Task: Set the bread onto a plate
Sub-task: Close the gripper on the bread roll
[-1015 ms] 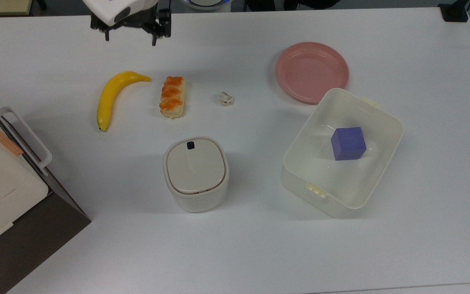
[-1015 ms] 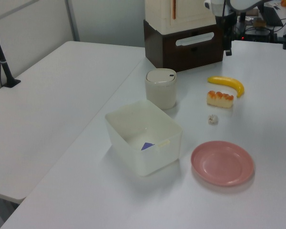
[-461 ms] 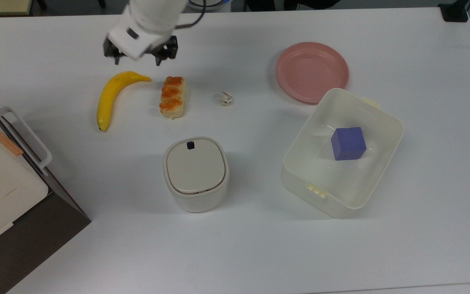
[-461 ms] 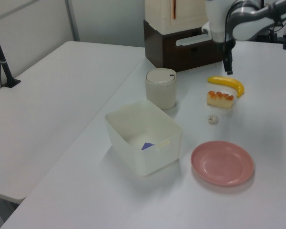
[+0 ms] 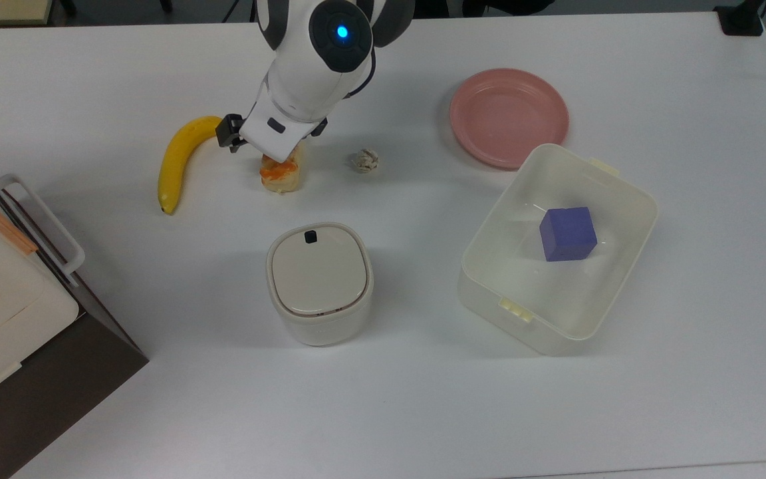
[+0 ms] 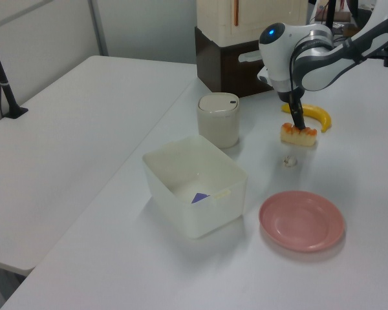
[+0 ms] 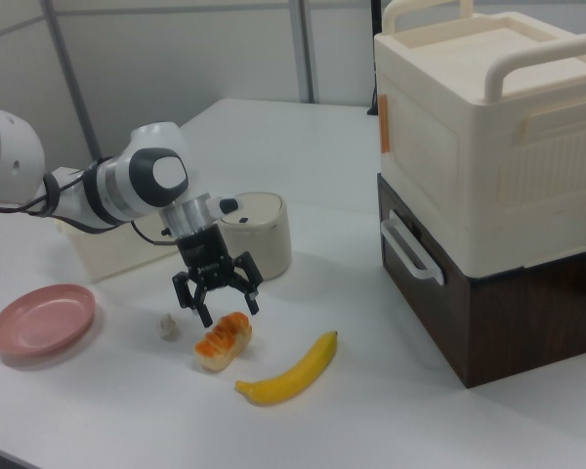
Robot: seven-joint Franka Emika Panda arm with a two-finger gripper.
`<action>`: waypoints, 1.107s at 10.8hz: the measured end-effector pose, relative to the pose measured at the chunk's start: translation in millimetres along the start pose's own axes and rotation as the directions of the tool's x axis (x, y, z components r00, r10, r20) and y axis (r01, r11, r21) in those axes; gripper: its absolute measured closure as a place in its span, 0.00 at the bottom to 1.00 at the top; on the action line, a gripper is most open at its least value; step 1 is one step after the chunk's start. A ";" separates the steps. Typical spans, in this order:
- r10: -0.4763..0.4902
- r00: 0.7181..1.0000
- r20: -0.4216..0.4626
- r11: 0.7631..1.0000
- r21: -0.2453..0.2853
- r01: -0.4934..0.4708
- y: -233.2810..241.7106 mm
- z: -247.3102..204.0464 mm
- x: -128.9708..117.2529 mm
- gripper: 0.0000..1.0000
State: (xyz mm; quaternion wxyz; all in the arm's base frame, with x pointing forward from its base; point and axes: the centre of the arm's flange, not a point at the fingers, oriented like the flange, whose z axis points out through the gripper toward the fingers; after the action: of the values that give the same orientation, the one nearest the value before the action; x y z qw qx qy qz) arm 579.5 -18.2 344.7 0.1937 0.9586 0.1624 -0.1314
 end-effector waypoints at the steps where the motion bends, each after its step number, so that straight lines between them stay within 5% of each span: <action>1: 0.000 1.000 -0.013 1.000 -0.004 0.000 0.4 -6.7 2.8 0.00; 9: -0.082 0.996 0.045 0.996 -0.044 0.084 -28.7 20.8 15.6 0.03; 11: -0.092 0.994 0.056 0.995 -0.044 0.095 -33.3 27.2 18.3 0.17; 12: -0.093 0.994 0.058 0.994 -0.043 0.096 -33.7 28.2 18.6 0.35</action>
State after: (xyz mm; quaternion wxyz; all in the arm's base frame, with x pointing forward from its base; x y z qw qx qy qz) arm 578.9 4.3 302.7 0.2137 0.9411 0.2050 -0.1634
